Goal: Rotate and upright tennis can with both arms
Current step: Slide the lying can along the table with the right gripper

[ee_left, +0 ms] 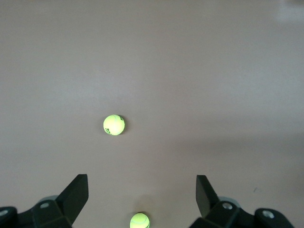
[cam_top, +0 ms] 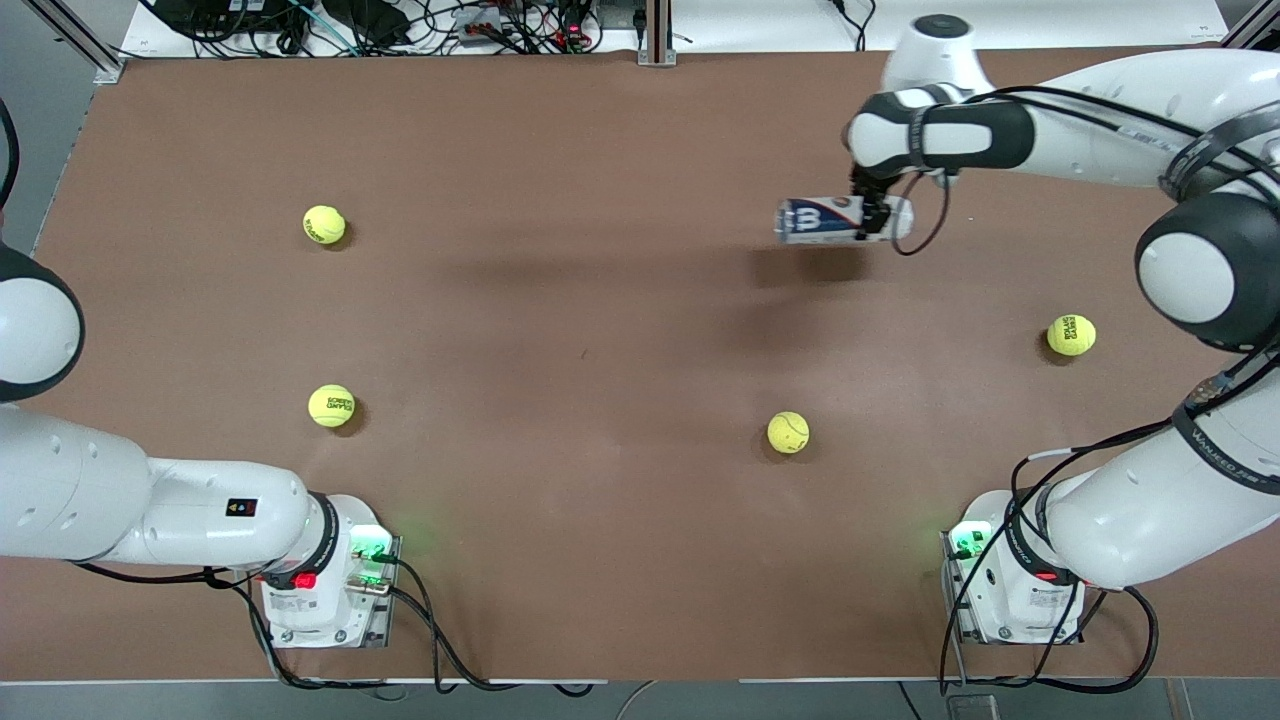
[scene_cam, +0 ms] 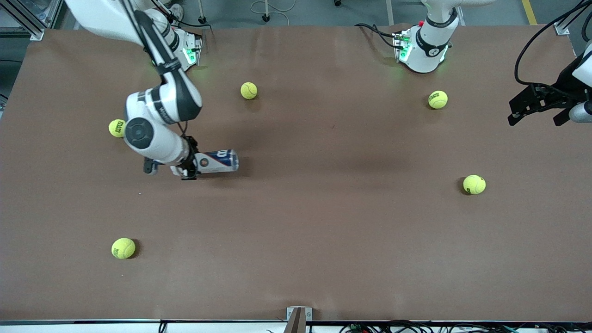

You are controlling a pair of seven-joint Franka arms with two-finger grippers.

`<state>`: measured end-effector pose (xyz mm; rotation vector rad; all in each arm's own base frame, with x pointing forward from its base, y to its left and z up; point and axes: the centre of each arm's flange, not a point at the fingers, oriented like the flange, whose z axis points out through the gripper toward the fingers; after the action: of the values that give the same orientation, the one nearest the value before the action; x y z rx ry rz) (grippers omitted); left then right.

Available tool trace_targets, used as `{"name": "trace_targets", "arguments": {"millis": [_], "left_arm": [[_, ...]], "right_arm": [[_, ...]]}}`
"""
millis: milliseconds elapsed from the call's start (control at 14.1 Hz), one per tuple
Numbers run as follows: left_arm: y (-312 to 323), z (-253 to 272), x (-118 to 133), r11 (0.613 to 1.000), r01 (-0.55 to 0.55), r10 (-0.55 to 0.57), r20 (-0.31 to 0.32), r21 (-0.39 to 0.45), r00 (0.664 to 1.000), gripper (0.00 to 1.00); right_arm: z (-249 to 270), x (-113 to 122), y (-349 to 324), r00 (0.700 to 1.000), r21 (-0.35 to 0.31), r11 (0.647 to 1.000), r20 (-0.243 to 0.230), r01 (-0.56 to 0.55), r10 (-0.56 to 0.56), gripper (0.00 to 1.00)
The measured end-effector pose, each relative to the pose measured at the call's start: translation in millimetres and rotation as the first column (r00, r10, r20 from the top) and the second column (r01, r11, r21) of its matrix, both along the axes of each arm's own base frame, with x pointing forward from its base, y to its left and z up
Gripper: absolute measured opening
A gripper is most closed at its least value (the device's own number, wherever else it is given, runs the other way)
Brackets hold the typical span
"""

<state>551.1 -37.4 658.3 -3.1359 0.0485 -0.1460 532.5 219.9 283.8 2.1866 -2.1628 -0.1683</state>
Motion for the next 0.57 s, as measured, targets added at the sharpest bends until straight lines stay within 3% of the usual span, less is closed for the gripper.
{"name": "trace_targets", "arguments": {"millis": [213,568], "left_arm": [[0,0,0,1.0,0.0,0.0,0.0,0.0,1.0,1.0],[0,0,0,1.0,0.0,0.0,0.0,0.0,1.0,1.0]], "right_arm": [[17,-6,77,0.999,0.009,1.0,0.045,0.03,-0.03,0.7],[1,-6,181,0.996,0.022,0.999,0.081,0.038,-0.039,0.7]]}}
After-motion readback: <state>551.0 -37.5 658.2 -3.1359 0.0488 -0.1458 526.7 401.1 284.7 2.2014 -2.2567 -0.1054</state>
